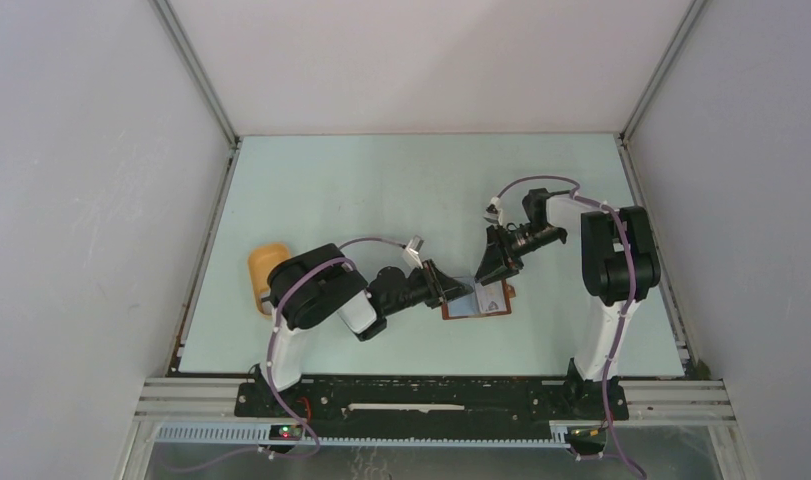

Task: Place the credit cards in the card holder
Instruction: Turn over the card slot in the card holder, then move the storage box to the center of the board.

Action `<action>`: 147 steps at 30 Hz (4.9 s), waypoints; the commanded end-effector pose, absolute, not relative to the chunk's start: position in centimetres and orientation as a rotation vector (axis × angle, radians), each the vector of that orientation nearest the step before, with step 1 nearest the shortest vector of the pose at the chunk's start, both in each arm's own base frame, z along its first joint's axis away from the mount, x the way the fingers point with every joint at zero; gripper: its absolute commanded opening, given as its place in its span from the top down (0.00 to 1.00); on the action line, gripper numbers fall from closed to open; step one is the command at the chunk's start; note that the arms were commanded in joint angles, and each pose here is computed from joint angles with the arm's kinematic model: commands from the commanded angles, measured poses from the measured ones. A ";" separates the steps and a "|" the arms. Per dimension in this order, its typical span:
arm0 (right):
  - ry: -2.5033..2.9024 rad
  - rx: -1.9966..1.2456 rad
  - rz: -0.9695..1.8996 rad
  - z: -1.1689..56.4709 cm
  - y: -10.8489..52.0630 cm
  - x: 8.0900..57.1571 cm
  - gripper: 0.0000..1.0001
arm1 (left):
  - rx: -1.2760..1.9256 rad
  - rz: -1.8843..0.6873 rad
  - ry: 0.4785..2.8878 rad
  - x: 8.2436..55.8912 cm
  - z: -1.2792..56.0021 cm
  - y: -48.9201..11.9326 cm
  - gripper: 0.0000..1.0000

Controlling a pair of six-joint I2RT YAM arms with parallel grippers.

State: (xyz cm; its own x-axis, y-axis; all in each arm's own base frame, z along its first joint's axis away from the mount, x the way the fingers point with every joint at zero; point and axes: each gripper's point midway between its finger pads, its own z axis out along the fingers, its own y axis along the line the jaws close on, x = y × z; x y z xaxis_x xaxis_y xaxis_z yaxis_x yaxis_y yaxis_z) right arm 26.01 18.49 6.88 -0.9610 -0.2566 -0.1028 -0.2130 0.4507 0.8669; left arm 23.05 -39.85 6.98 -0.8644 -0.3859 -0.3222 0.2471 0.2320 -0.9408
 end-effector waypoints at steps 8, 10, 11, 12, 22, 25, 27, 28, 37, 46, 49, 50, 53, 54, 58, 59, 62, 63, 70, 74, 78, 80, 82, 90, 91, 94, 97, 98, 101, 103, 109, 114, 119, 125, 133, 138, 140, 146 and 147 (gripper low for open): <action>-2.618 0.392 -1.590 6.6 18.7 26.1 0.48 | -0.108 -1.734 1.966 23.5 8.0 -41.1 0.87; -2.620 0.391 -1.584 6.5 18.7 26.2 0.48 | -0.110 -1.734 1.969 23.5 7.8 -41.1 0.88; -2.621 0.392 -1.580 6.4 18.7 26.2 0.48 | -0.113 -1.734 1.969 23.5 7.8 -41.1 0.88; -2.622 0.392 -1.578 6.4 18.7 26.2 0.48 | -0.115 -1.733 1.970 23.5 7.8 -41.1 0.89; -2.659 0.368 -1.552 5.9 18.5 26.9 0.49 | -0.125 -1.714 1.994 23.6 7.2 -41.1 0.90; -2.669 0.370 -1.538 5.7 18.6 27.0 0.49 | -0.125 -1.713 1.998 23.6 7.1 -41.2 0.90; -2.676 0.369 -1.534 5.6 18.6 27.2 0.50 | -0.123 -1.715 2.001 23.6 7.1 -41.3 0.90; -2.679 0.368 -1.535 5.6 18.7 27.3 0.50 | -0.123 -1.715 2.005 23.6 7.0 -41.4 0.90; -2.715 0.364 -1.479 4.9 18.4 27.6 0.54 | -0.121 -1.712 2.008 23.6 7.0 -41.4 0.90; -2.720 0.333 -1.457 4.4 17.9 27.6 0.62 | -0.131 -1.701 2.014 23.5 6.8 -41.1 0.88; -2.719 0.335 -1.463 4.5 17.9 27.6 0.62 | -0.144 -1.690 2.020 23.6 6.5 -40.8 0.87; -2.719 0.338 -1.466 4.5 17.9 27.6 0.61 | -0.149 -1.686 2.022 23.6 6.5 -40.7 0.87; -2.717 0.338 -1.467 4.5 17.8 27.6 0.59 | -0.180 -1.657 2.035 23.6 6.1 -40.1 0.87; -2.720 0.338 -1.465 4.5 17.8 27.6 0.58 | -0.191 -1.644 2.040 23.6 6.0 -39.8 0.87; -2.722 0.335 -1.461 4.4 17.6 27.6 0.58 | -0.243 -1.560 2.066 23.6 5.2 -38.2 0.85; -2.724 0.333 -1.460 4.4 17.5 27.7 0.58 | -0.254 -1.544 2.064 23.7 5.3 -37.9 0.85; -2.729 0.325 -1.458 4.4 17.3 27.7 0.58 | -0.253 -1.496 2.067 23.7 5.4 -37.0 0.83; -2.733 0.325 -1.455 4.3 17.3 27.7 0.59 | -0.250 -1.485 2.070 23.7 5.4 -36.8 0.83; -2.768 0.331 -1.430 4.3 16.4 27.9 0.58 | -0.203 -1.444 2.020 23.6 7.5 -35.9 0.79; -2.819 0.353 -1.372 3.9 15.7 28.1 0.59 | -0.158 -1.408 1.988 23.5 8.9 -35.1 0.76; -2.845 0.373 -1.345 4.0 15.3 28.2 0.63 | -0.097 -1.345 1.956 23.4 10.6 -34.0 0.73; -2.857 0.386 -1.328 3.9 15.2 28.2 0.67 | -0.053 -1.287 1.944 23.3 11.5 -33.3 0.71; -2.880 0.402 -1.300 3.9 14.9 28.3 0.74 | -0.018 -1.222 1.932 23.2 12.3 -32.3 0.70; -3.003 0.487 -1.138 3.6 13.5 29.2 0.79 | 0.089 -0.942 1.878 22.8 16.2 -26.9 0.61; -3.019 0.501 -1.115 3.7 13.3 29.3 0.75 | 0.101 -0.917 1.868 22.6 16.5 -26.2 0.59; -3.084 0.562 -1.066 4.8 12.8 29.7 0.66 | 0.098 -0.832 1.850 22.2 16.9 -23.8 0.49; -3.148 0.633 -1.016 6.2 12.5 30.1 0.61 | 0.048 -0.743 1.827 22.0 17.3 -20.9 0.32; -3.178 0.661 -0.998 6.8 12.3 30.3 0.60 | 0.029 -0.719 1.815 21.9 17.5 -19.9 0.25; -3.251 0.785 -1.014 9.6 12.4 30.8 0.59 | -0.033 -0.639 1.791 21.8 17.9 -17.1 0.03; -3.284 0.910 -1.058 12.2 13.0 30.7 0.58 | -0.061 -0.598 1.791 21.7 18.0 -15.4 0.00; -3.415 1.265 -1.112 20.6 14.9 30.1 0.51 | -0.172 -0.515 1.818 22.2 18.6 -11.7 0.00; -3.310 1.405 -1.368 23.1 16.5 28.3 0.09 | -0.274 -0.482 1.901 23.5 17.3 -9.7 0.00; -3.003 1.397 -1.574 21.2 18.6 26.2 0.12 | -0.460 -0.420 1.989 25.1 15.3 -6.3 0.02; -2.910 1.470 -1.619 20.6 19.9 24.9 0.14 | -0.655 -0.231 2.041 26.6 13.5 -1.9 0.11; -2.877 1.428 -1.652 20.4 20.2 24.4 0.16 | -0.866 0.118 2.116 27.1 10.0 3.1 0.13; -2.868 1.427 -1.665 20.5 20.2 24.2 0.16 | -0.832 0.132 2.191 28.4 8.4 2.7 0.23; -2.864 1.426 -1.671 20.5 20.2 24.1 0.16 | -0.809 0.115 2.232 28.9 7.6 2.2 0.29; -2.870 1.422 -1.670 20.5 20.1 24.1 0.17 | -0.712 -0.001 2.361 30.1 5.6 -0.1 0.62; -2.871 1.420 -1.669 20.4 20.1 24.1 0.17 | -0.688 -0.015 2.378 30.2 5.4 -0.4 0.67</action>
State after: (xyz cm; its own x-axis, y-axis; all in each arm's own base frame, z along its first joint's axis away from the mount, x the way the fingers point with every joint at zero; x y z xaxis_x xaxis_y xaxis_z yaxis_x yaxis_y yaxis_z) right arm 24.58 20.05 19.44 -0.6231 -0.3944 -0.6754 -0.7820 0.3283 0.5298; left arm 27.60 0.95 3.96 -0.6343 -0.5157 -0.5760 -0.5600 0.8201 -0.1177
